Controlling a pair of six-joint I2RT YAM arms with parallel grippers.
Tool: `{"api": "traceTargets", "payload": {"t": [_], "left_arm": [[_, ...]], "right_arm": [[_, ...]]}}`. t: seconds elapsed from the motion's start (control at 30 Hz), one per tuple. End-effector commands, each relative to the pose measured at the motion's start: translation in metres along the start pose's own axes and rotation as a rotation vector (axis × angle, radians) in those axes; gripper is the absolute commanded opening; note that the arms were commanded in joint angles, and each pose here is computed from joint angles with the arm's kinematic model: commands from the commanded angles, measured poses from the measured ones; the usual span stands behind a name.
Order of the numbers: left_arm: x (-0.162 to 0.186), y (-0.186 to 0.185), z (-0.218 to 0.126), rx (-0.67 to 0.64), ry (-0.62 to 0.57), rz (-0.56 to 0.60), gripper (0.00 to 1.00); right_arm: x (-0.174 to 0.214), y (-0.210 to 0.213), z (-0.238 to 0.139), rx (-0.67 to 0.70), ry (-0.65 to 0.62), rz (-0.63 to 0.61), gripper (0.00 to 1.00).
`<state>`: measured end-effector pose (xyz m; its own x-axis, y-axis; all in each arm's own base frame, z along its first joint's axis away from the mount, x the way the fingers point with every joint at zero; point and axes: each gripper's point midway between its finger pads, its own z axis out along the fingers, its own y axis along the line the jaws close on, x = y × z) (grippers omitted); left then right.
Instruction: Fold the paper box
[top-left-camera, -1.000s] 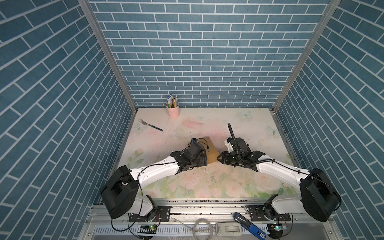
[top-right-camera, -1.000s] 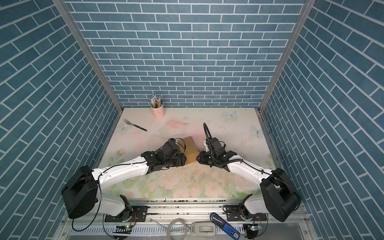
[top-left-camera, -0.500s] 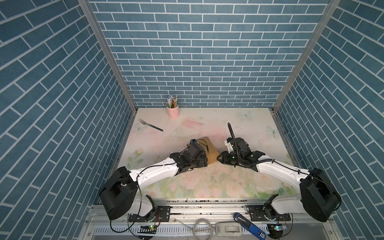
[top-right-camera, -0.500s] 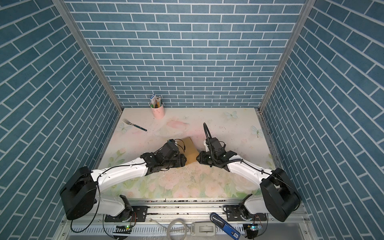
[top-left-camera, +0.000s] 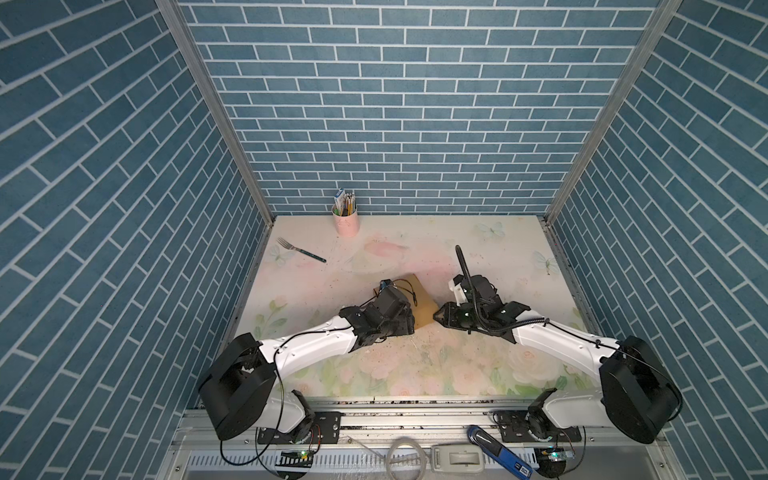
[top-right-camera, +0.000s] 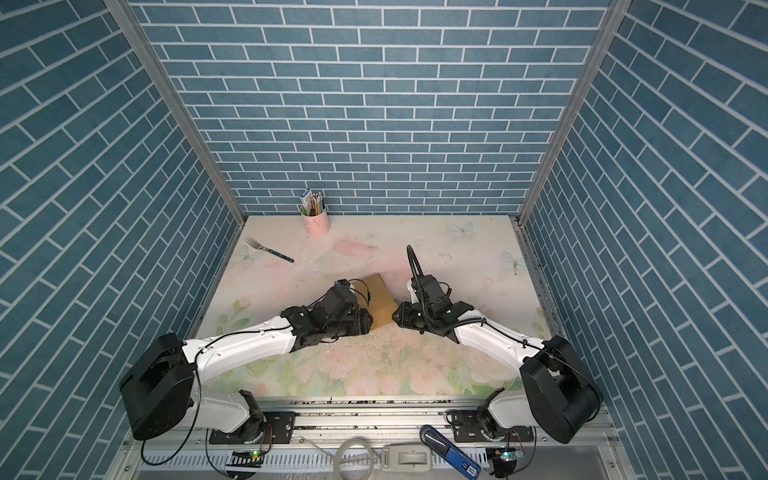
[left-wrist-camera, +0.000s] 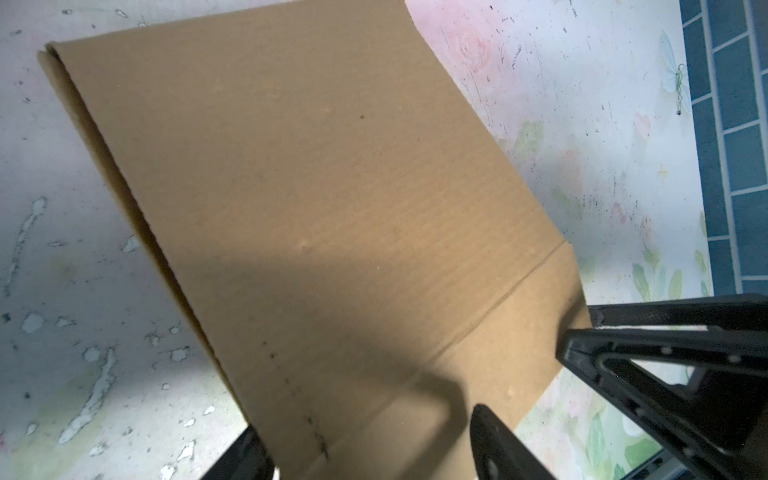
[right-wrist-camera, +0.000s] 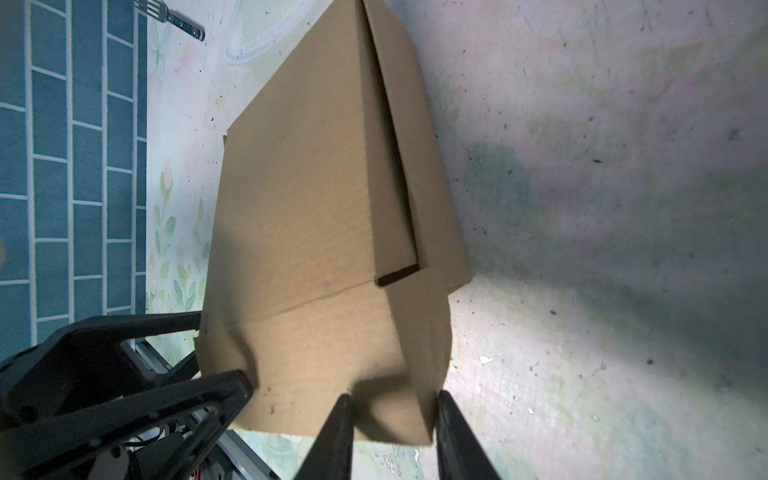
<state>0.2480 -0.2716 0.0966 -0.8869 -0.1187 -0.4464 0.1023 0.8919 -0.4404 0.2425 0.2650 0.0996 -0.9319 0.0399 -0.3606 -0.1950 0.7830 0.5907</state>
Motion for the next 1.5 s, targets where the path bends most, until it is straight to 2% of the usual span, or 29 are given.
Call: {"api": "traceTargets", "payload": {"t": [0.0,0.2,0.6,1.47], "left_arm": [[0.002,-0.014,-0.009,0.052,0.001,0.010,0.73],[-0.005,-0.013,-0.022,0.028,-0.027,0.028,0.74],[0.010,-0.004,-0.003,0.010,0.023,0.018,0.74],[0.029,0.031,0.005,-0.066,0.062,-0.003,0.73]], "right_arm": [[0.001,0.009,0.001,-0.034,0.006,-0.030,0.34],[0.001,0.008,0.003,-0.031,0.009,-0.030,0.34],[0.001,0.008,0.002,-0.026,0.012,-0.034,0.34],[0.010,-0.013,0.019,0.048,0.054,-0.051,0.35]]}}
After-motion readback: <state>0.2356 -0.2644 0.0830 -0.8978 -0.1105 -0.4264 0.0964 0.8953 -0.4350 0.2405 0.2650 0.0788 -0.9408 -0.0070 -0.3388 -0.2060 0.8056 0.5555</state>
